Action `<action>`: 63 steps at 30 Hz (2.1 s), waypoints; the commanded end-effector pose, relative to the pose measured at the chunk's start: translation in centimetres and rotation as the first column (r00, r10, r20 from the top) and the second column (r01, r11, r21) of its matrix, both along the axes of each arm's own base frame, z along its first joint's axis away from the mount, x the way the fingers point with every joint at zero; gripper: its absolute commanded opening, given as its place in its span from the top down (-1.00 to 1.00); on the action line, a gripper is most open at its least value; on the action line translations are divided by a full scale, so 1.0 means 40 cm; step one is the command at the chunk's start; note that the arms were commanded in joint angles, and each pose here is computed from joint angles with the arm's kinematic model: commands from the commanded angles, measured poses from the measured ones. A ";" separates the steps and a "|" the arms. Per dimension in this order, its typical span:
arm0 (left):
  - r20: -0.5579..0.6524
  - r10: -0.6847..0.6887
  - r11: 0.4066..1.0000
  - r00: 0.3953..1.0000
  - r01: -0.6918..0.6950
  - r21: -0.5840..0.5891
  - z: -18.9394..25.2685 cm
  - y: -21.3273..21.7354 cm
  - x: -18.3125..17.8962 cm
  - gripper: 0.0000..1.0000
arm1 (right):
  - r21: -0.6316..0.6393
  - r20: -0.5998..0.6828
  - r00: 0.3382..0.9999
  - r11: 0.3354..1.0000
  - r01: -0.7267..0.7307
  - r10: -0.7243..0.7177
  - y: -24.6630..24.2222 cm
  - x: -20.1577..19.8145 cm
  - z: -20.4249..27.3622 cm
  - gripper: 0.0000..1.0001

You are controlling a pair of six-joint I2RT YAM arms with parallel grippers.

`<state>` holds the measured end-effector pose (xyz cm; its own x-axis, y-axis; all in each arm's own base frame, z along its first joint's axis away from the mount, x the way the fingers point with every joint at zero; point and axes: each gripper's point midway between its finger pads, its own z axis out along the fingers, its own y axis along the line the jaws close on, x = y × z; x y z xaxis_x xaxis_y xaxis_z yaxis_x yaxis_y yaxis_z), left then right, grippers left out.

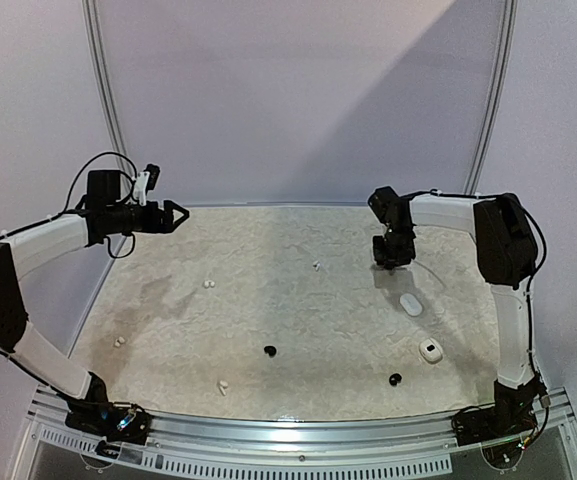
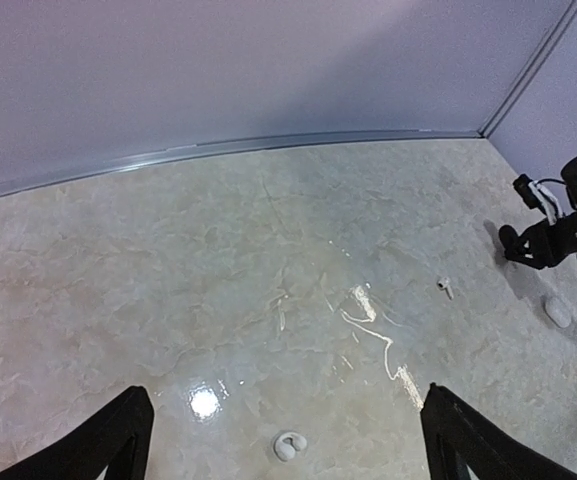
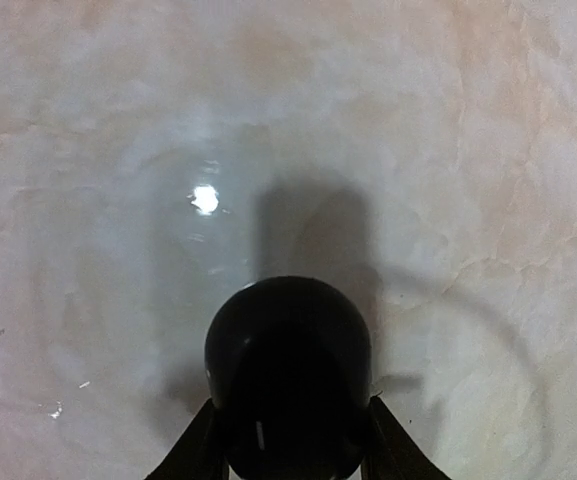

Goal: Insert the wireless bluetooth earbuds into the charging case
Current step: Pick up the charging case from the center of the board, then pass from the right arm to the left

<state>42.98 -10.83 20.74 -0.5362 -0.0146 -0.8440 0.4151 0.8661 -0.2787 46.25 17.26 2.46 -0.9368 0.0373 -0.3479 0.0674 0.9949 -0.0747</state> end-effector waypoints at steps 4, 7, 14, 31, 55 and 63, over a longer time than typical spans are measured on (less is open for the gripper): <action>0.067 -0.220 0.964 0.973 0.228 -0.136 0.168 -0.149 -0.041 -0.78 | -0.330 0.537 0.581 0.787 -0.522 0.611 0.397 -0.007 0.453 0.96; 0.102 -0.368 0.907 0.924 0.381 -0.179 0.225 -0.228 -0.087 -0.76 | -0.550 0.556 0.285 0.602 -0.579 0.781 0.560 -0.073 0.555 1.00; 0.109 -0.632 0.759 0.767 0.641 -0.112 0.238 -0.344 -0.220 -0.73 | -0.770 0.436 -0.085 0.322 -0.551 0.896 0.804 -0.193 0.624 1.00; 0.086 -0.664 0.742 0.743 0.668 -0.047 0.196 -0.377 -0.238 0.28 | -0.785 0.449 -0.247 0.248 -0.567 0.859 0.901 -0.277 0.682 1.00; 0.084 -0.608 0.777 0.790 0.613 -0.141 0.210 -0.334 -0.212 0.16 | -0.701 0.624 -0.229 0.407 -0.585 0.747 0.879 -0.296 0.765 1.00; 0.112 -0.618 0.767 0.778 0.628 -0.132 0.217 -0.344 -0.219 0.33 | -0.694 0.639 -0.254 0.401 -0.598 0.726 0.885 -0.308 0.784 1.00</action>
<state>34.54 -24.43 30.02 -0.4193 0.1702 -0.8918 0.8684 0.3615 -0.3393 35.06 53.16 29.78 0.4435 -0.5527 -0.7056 -0.5575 0.4463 -0.7000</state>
